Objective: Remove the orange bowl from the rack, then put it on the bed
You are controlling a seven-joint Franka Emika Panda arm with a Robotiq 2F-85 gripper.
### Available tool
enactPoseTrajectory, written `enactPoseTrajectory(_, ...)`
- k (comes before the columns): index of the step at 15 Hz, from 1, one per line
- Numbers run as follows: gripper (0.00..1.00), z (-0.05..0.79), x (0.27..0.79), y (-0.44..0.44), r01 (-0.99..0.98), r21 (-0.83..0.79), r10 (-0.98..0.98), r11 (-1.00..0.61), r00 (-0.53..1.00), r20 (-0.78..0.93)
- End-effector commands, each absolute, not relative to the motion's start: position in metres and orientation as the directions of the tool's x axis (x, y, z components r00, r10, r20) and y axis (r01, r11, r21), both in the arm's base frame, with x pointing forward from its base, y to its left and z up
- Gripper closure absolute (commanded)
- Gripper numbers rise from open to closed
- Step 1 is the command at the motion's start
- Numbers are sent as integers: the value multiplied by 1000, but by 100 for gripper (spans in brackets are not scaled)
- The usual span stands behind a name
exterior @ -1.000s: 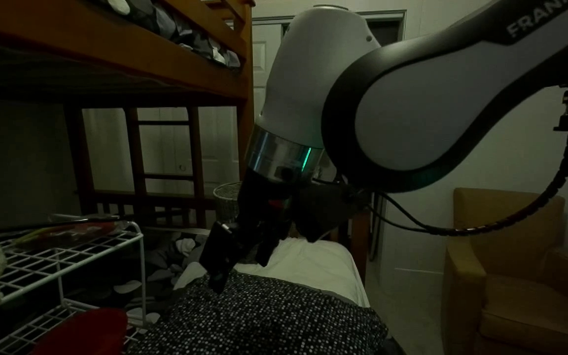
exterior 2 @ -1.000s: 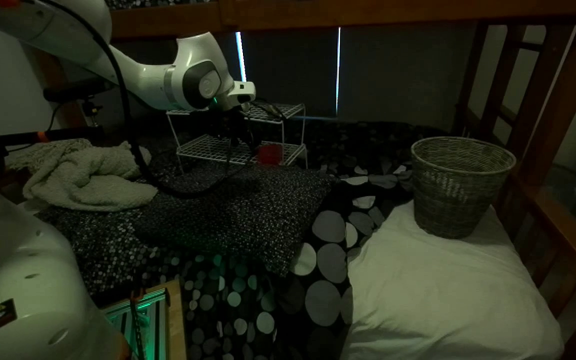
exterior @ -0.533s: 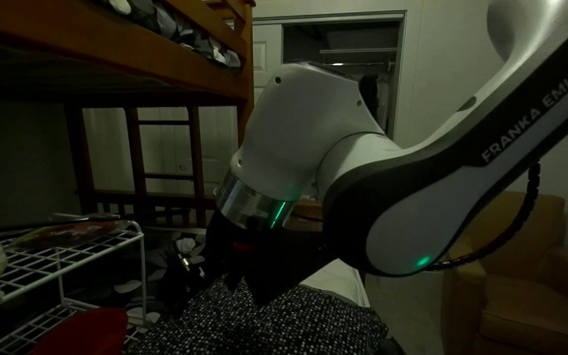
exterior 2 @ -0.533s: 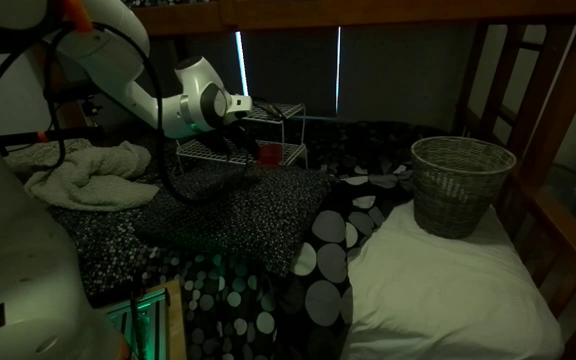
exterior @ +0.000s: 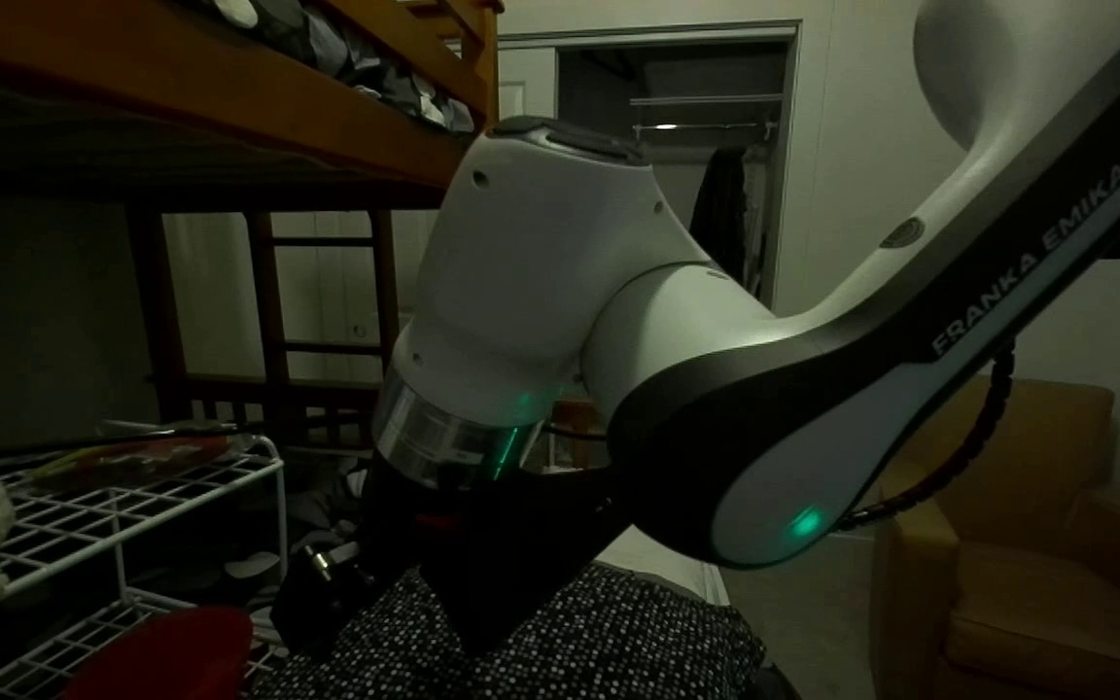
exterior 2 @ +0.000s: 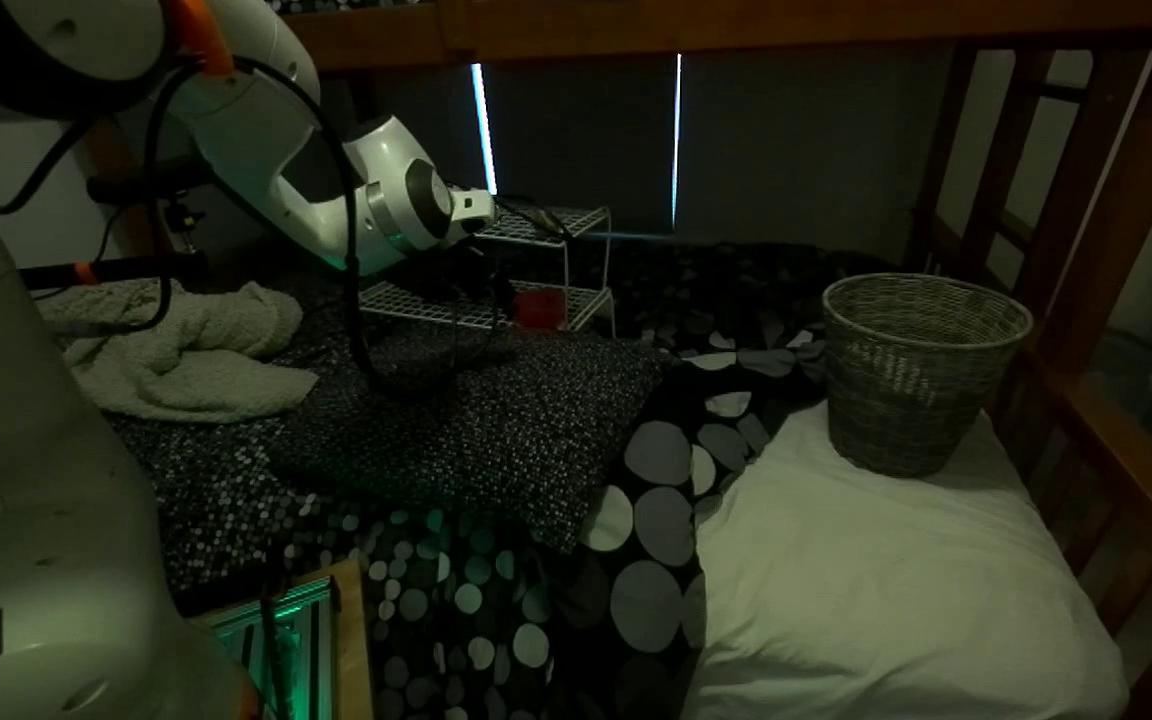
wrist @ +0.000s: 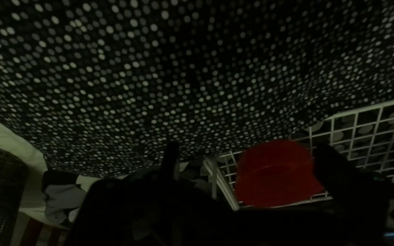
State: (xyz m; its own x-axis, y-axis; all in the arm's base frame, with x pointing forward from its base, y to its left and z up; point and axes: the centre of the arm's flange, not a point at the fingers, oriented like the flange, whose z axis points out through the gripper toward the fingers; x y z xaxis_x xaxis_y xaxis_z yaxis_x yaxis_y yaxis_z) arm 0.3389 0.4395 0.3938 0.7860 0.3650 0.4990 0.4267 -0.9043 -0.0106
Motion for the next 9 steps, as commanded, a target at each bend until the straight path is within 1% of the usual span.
enactPoseTrajectory(1,0,375,353,453,347,40,308,-937,765,566)
enactPoseTrajectory(4,0,369,361,465,314,54,273,-948,716,643)
enactPoseTrajectory(9,0,346,371,493,269,79,243,-960,657,714)
